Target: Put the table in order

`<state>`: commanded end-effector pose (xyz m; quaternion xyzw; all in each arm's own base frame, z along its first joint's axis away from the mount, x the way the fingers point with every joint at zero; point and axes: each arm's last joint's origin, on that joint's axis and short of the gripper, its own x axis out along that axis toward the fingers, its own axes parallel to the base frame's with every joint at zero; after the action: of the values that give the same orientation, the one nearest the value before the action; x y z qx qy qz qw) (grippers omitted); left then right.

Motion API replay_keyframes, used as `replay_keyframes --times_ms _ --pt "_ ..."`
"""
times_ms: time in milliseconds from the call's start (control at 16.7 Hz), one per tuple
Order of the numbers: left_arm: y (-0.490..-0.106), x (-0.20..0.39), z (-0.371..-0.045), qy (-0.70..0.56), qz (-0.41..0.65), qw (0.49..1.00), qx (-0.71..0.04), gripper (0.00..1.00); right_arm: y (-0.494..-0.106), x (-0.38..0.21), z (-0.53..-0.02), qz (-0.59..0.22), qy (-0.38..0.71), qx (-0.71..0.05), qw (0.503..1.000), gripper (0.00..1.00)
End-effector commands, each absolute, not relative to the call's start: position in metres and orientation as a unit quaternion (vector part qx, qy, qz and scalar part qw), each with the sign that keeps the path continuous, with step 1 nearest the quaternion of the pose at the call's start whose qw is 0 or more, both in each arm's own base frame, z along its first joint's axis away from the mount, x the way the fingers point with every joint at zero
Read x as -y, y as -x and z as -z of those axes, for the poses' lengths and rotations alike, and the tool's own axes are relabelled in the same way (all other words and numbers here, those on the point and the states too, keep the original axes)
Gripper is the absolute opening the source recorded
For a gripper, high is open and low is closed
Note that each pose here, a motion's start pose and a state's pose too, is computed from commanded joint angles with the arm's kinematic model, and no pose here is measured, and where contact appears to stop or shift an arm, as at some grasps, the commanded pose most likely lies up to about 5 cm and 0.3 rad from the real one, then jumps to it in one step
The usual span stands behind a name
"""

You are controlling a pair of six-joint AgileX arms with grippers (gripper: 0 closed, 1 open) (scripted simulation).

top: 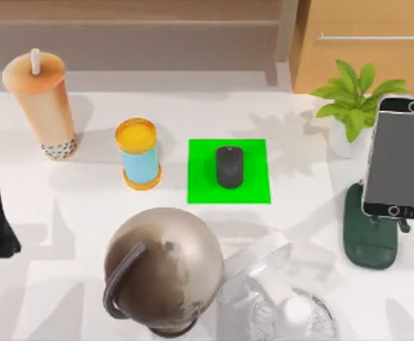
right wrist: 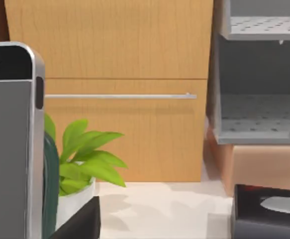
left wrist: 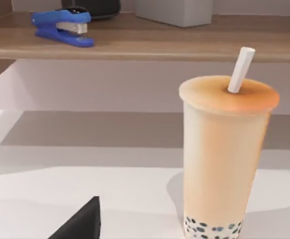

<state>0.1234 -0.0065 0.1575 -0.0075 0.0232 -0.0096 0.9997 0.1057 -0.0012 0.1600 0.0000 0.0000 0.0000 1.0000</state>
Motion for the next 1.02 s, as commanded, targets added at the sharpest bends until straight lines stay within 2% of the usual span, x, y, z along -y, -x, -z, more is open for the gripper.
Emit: replay_keyframes --times_ms 300,660,840,1020 --pt "-0.159 0.016 -0.151 0.01 0.018 0.997 -0.075 1.0 -0.106 0.001 -0.16 0.0 0.0 0.0 1.0 1.0" --pt "-0.22 0.031 -0.112 0.0 0.021 0.988 -0.153 1.0 -0.106 0.001 -0.16 0.0 0.0 0.0 1.0 1.0" --pt "-0.252 0.038 -0.096 -0.002 0.02 0.99 -0.141 1.0 -0.106 0.001 -0.16 0.0 0.0 0.0 1.0 1.0" --pt "-0.28 0.043 -0.089 0.001 0.018 0.995 -0.099 1.0 -0.106 0.001 -0.16 0.0 0.0 0.0 1.0 1.0"
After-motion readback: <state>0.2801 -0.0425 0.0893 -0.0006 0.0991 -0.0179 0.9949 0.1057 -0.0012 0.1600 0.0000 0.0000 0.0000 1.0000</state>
